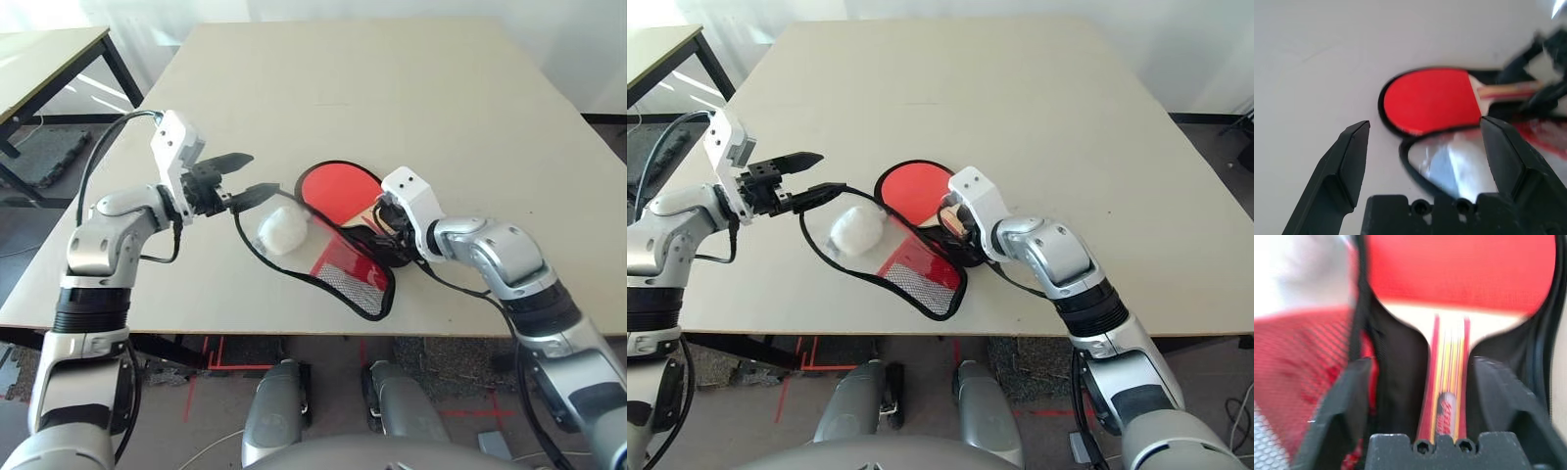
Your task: Store the ping-pong paddle in its case and zip it.
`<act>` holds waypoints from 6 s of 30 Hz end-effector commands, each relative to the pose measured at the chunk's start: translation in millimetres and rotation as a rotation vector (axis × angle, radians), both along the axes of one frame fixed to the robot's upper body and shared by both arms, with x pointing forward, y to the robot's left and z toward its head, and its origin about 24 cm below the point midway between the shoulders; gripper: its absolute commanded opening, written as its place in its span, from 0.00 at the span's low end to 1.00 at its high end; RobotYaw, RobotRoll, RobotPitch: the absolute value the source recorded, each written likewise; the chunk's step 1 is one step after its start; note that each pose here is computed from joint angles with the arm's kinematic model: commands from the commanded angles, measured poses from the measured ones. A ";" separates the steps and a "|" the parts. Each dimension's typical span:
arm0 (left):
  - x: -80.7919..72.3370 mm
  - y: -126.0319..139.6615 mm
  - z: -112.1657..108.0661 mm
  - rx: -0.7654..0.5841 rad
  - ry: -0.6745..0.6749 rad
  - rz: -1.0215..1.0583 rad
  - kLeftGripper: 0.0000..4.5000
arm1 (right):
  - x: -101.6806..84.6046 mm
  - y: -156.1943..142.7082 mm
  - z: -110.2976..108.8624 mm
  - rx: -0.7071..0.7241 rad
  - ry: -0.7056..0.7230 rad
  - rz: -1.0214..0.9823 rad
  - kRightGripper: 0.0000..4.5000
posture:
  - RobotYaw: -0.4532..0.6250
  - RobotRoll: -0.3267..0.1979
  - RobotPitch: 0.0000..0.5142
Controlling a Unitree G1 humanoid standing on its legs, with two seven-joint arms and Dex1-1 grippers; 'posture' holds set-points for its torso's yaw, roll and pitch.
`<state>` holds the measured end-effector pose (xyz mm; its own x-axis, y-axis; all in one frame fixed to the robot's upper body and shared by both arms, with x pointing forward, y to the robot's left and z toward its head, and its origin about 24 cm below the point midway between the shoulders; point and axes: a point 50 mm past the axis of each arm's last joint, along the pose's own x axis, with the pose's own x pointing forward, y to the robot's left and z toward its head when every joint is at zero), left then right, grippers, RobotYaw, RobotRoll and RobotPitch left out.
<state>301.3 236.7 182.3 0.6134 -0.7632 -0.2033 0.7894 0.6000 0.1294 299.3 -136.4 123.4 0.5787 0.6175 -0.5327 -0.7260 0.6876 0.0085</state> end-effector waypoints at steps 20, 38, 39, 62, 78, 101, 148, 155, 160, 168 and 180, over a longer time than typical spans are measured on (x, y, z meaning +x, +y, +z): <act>-29.1 17.7 -12.2 0.193 0.332 -0.102 1.00 | 34.5 -122.7 44.9 0.011 -0.284 -0.311 1.00 | 0.49 0.62 0.19; 33.9 -127.2 -2.1 -0.042 0.099 -0.431 1.00 | 14.0 -125.9 27.6 0.070 -0.171 -0.327 1.00 | 0.42 0.62 0.20; 40.1 -134.5 -3.7 -0.051 0.077 -0.413 1.00 | 12.4 -124.8 25.6 0.082 -0.159 -0.326 1.00 | 0.41 0.62 0.20; 21.6 -63.5 -29.1 0.065 0.163 -0.316 1.00 | -6.5 -78.7 -25.8 0.269 0.070 -0.239 1.00 | 0.47 0.62 0.21; 8.0 -47.8 -33.8 0.062 0.197 -0.242 1.00 | -14.8 -68.9 -48.6 0.280 0.170 -0.241 1.00 | 0.49 0.62 0.24; 8.5 -51.4 -38.4 0.070 0.207 -0.249 1.00 | -29.3 -60.8 -54.7 0.338 0.267 -0.248 0.00 | 0.47 0.62 0.24; 15.0 -45.8 -41.2 0.070 0.199 -0.212 1.00 | -128.0 -117.6 -37.3 0.231 0.478 -0.253 0.00 | 0.43 0.62 0.25; 14.8 -45.1 -41.3 0.073 0.199 -0.210 1.00 | -132.6 -116.9 -38.8 0.242 0.498 -0.246 0.00 | 0.43 0.62 0.24; 14.7 -42.8 -40.6 0.075 0.196 -0.200 1.00 | -132.8 -123.6 -40.2 0.168 0.488 -0.257 0.06 | 0.43 0.62 0.23; 12.2 -26.3 -34.7 0.091 0.188 -0.148 1.00 | -111.3 -168.4 -9.2 0.049 0.312 -0.347 0.66 | 0.44 0.62 0.22; -1.5 -23.6 -27.1 0.054 0.247 -0.165 1.00 | -50.8 -125.4 11.9 0.082 -0.040 -0.096 0.99 | 0.47 0.62 0.21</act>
<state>303.3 211.9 152.7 0.4175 -0.8276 -0.3751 0.8848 0.4643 -0.0394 245.9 -270.3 140.4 0.6869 0.5690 -0.4520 -0.6272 0.7784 0.0268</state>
